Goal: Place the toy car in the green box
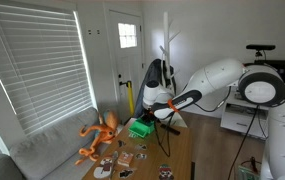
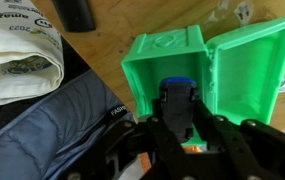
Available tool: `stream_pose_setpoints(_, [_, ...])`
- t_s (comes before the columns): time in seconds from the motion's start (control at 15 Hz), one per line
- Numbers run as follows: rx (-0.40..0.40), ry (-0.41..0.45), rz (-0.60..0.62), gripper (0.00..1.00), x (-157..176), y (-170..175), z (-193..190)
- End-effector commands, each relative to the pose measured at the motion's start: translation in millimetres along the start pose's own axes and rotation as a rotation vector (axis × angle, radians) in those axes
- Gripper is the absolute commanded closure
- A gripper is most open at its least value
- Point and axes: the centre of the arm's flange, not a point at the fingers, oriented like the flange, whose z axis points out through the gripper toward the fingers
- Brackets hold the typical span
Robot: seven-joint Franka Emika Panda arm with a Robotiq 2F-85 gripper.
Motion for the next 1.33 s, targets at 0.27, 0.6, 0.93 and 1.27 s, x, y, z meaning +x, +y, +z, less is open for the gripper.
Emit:
stream_pose_setpoints(0.27, [0.003,-0.034,0.057,0.63,6.7,-5.7,20.1])
stream_pose_setpoints(0.6, [0.017,-0.046,0.082,0.21,7.9,-4.2,19.2])
stream_pose_setpoints(0.93, [0.111,0.057,0.108,0.0,17.1,-4.2,-52.3])
stream_pose_setpoints(1.27, [0.218,0.109,0.039,0.0,23.7,-22.5,-98.0])
